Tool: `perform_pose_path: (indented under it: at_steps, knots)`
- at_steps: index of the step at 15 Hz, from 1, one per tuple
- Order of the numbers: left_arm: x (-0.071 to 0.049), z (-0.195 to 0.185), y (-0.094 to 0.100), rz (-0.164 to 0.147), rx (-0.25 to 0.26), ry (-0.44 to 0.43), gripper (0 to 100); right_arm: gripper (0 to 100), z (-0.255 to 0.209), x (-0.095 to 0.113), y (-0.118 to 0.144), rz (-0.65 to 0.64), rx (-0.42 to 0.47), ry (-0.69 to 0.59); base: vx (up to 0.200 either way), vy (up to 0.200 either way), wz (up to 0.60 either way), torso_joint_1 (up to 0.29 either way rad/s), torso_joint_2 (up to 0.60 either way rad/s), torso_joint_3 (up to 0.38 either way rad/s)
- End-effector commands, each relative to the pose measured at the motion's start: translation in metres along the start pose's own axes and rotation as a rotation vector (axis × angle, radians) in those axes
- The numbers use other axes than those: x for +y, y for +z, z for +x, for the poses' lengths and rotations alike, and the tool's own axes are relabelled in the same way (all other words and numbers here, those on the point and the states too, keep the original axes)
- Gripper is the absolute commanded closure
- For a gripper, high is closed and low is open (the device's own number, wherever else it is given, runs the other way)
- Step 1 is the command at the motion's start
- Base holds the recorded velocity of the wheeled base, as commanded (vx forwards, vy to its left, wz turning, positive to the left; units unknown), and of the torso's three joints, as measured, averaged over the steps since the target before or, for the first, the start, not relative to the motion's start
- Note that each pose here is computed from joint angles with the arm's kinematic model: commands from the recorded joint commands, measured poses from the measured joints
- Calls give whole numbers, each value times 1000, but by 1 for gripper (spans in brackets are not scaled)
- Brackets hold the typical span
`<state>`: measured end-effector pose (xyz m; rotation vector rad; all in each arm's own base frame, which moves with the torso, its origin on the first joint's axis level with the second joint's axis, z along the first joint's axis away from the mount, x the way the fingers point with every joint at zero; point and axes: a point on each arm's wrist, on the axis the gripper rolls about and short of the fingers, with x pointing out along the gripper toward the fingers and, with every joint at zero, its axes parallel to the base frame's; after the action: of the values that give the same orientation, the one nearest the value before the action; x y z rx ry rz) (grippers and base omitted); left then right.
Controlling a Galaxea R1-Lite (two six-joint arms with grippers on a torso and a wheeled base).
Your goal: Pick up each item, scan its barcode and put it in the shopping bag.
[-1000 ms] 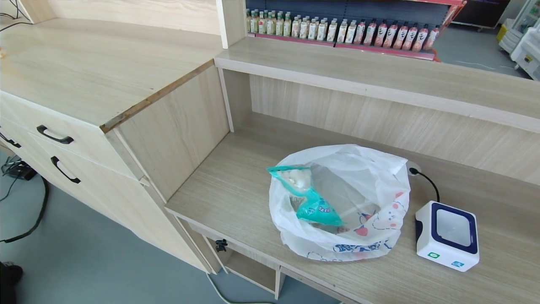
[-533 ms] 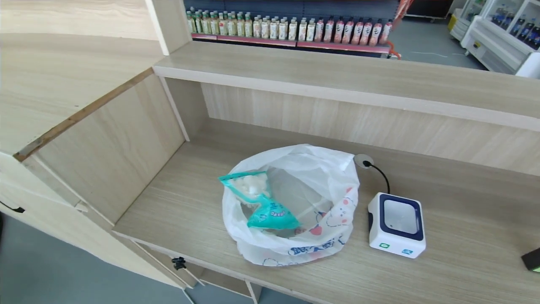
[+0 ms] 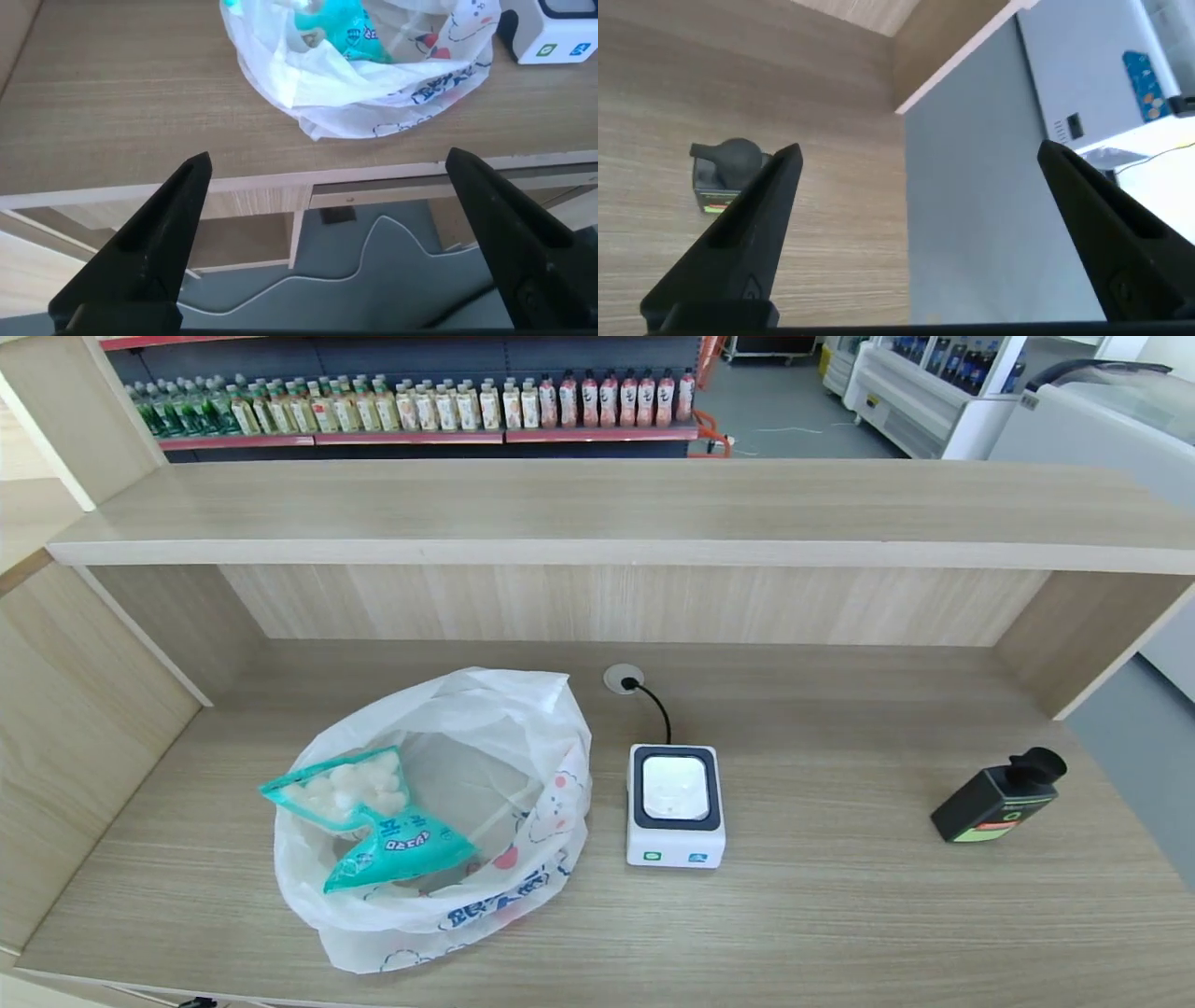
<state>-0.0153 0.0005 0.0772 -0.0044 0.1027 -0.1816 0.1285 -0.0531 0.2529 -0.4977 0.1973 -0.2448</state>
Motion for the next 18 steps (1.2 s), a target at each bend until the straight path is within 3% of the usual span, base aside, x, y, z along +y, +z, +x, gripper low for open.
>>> perform_pose_path:
  at_steps: [1, 5, 11, 18]
  knots:
    - [0, 0, 0, 0, -1, 0, 0, 0, 34, 16, -30, 129, 115, 75, 0, 0, 0, 0, 0, 0]
    - [0, 0, 0, 0, 1, 0, 0, 0, 38, 45, -58, 181, 178, 178, 0, 0, 0, 0, 0, 0]
    - [0, 0, 0, 0, 1, 0, 0, 0, 43, 47, -64, 181, 210, 189, 0, 0, 0, 0, 0, 0]
    - [0, 0, 0, 0, -1, 0, 0, 0, 69, 54, -79, 249, 309, 229, 0, 0, 0, 0, 0, 0]
